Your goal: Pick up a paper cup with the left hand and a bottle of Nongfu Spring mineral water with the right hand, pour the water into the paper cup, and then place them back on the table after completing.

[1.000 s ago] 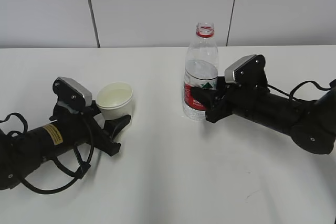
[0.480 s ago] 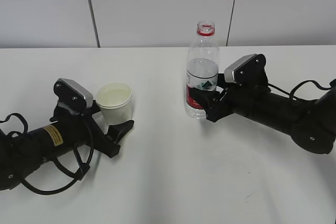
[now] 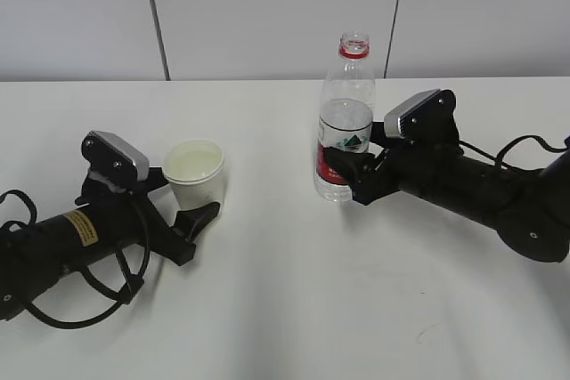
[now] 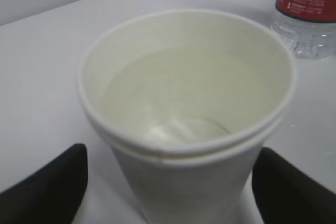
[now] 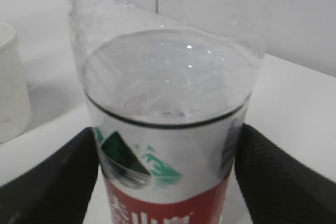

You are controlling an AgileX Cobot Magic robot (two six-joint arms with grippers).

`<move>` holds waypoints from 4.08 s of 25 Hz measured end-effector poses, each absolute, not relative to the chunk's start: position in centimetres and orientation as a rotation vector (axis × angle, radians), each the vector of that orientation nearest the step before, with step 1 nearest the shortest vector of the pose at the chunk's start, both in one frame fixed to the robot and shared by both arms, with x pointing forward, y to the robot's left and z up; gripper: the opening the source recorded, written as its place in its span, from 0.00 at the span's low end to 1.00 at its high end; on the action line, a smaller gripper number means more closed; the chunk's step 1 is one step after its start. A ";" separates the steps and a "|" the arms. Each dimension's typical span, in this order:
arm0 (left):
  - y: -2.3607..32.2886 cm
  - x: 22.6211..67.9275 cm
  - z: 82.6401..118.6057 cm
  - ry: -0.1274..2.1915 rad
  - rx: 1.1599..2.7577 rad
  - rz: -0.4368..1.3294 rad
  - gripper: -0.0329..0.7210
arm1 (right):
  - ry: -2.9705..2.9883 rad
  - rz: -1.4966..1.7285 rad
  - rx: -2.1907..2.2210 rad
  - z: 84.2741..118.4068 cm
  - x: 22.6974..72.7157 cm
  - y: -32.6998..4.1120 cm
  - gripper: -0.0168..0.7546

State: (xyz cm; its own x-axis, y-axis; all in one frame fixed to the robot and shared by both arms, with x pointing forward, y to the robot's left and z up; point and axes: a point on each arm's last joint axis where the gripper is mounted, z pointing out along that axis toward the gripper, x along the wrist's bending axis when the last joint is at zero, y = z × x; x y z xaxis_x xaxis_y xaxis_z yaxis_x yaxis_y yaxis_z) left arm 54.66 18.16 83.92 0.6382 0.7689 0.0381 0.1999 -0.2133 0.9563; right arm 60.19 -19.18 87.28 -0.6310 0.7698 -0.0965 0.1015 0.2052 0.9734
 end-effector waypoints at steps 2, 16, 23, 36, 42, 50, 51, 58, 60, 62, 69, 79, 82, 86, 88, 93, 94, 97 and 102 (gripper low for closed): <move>18.2 54.4 84.2 0.784 1.747 0.635 0.82 | 1.885 1.456 0.831 87.5 59.8 -19.4 0.79; 21.7 51.8 85.8 0.904 1.735 0.678 0.82 | 1.857 1.412 0.961 87.9 57.2 -20.5 0.79; 22.6 51.5 86.4 0.937 1.716 0.708 0.82 | 1.830 1.382 1.018 87.6 56.9 -20.9 0.79; 25.2 52.4 87.2 1.101 1.607 0.841 0.82 | 1.704 1.290 1.153 87.6 57.7 -25.2 0.79; 27.4 52.8 87.2 1.182 1.567 0.910 0.82 | 1.591 1.220 1.250 87.7 58.1 -28.7 0.79; 29.4 52.9 87.2 1.240 1.559 1.026 0.81 | 1.466 1.115 1.371 87.5 58.0 -33.3 0.79; 29.5 53.0 87.2 1.245 1.557 1.031 0.81 | 1.462 1.108 1.378 87.5 58.0 -33.6 0.79; 29.8 54.2 88.6 1.331 1.663 0.997 0.80 | 1.545 1.010 1.447 87.7 58.5 -34.0 0.79; 30.2 55.0 90.4 1.374 1.668 1.007 0.79 | 1.587 0.943 1.480 88.6 59.1 -34.3 0.79; 30.5 55.8 92.6 1.429 1.648 1.016 0.79 | 1.617 0.882 1.526 90.1 59.7 -34.7 0.79; 31.0 57.0 98.1 1.654 1.728 0.863 0.78 | 1.634 0.612 1.730 96.9 60.9 -36.3 0.79; 30.8 57.8 103.3 1.896 1.941 0.523 0.78 | 1.751 0.261 2.044 105.3 61.1 -37.2 0.79; 30.8 57.6 104.3 1.930 1.983 0.464 0.78 | 1.819 0.253 2.089 106.8 60.8 -36.8 0.79; 30.8 57.0 105.0 1.977 2.043 0.386 0.78 | 1.897 0.200 2.116 108.0 60.2 -36.5 0.79; 30.8 56.7 105.0 1.998 2.073 0.353 0.78 | 1.931 0.167 2.130 108.0 59.9 -36.5 0.79; 30.9 55.9 104.9 2.045 2.130 0.270 0.76 | 1.966 0.154 2.127 108.0 59.7 -36.4 0.79; 30.9 55.7 105.1 2.046 2.131 0.269 0.76 | 1.974 0.152 2.119 108.0 59.7 -36.4 0.79; 30.9 55.2 106.0 2.034 2.119 0.292 0.76 | 2.008 0.183 2.103 108.0 59.7 -36.1 0.79; 30.8 54.0 107.8 2.015 2.100 0.326 0.76 | 2.008 0.276 2.087 109.8 58.3 -35.4 0.79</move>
State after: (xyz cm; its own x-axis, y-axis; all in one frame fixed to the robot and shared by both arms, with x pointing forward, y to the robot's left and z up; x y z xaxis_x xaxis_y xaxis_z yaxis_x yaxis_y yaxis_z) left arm 54.00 30.84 107.75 0.0394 0.9991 0.0127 0.9521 -0.0414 0.3029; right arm 58.34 -35.44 109.78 0.0422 0.9988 -0.0243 0.9551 -0.0332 0.2943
